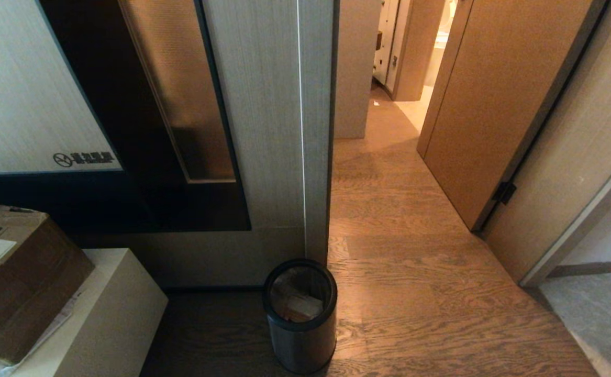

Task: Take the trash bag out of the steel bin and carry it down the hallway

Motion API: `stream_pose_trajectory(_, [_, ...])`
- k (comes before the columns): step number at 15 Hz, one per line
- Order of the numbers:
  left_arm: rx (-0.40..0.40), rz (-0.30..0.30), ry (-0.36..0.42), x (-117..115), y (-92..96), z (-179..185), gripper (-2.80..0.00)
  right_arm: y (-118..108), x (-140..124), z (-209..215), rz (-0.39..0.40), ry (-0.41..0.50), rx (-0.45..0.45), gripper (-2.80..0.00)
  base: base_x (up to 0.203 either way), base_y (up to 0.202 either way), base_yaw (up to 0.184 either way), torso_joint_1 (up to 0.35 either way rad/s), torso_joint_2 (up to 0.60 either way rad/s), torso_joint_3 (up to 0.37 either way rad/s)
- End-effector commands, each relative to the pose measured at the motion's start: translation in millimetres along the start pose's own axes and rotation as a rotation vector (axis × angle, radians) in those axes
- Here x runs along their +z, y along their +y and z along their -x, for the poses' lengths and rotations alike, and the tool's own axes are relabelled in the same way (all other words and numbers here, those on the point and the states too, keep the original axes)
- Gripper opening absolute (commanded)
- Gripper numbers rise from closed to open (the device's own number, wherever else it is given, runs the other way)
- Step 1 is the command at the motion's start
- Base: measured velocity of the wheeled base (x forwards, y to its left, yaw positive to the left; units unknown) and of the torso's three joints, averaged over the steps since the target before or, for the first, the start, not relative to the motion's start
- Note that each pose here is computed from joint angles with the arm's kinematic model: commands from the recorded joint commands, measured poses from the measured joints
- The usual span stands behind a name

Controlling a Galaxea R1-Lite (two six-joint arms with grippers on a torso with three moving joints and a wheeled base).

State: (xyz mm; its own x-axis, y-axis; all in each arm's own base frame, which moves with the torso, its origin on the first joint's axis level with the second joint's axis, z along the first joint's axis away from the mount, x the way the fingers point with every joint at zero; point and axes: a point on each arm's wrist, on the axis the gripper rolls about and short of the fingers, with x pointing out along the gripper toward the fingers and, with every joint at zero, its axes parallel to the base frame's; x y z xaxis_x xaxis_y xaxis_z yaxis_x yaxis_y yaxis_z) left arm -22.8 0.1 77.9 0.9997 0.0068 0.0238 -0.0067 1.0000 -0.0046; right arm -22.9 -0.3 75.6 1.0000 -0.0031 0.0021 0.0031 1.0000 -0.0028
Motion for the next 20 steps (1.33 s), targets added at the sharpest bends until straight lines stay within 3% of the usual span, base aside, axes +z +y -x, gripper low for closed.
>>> stream_pose_trajectory(1, [0.001,0.002,0.011,-3.4,0.0,-0.8,-2.8,0.0,-0.1,-0.1,0.0,0.002,0.0,-2.8,0.0,0.0,0.0,0.0,0.0,0.0])
stream_pose_trajectory(20, [0.001,0.001,0.011,-3.1,0.0,-0.8,-2.8,0.0,0.0,-0.1,0.0,0.001,0.001,-2.8,0.0,0.0,0.0,0.0,0.0,0.0])
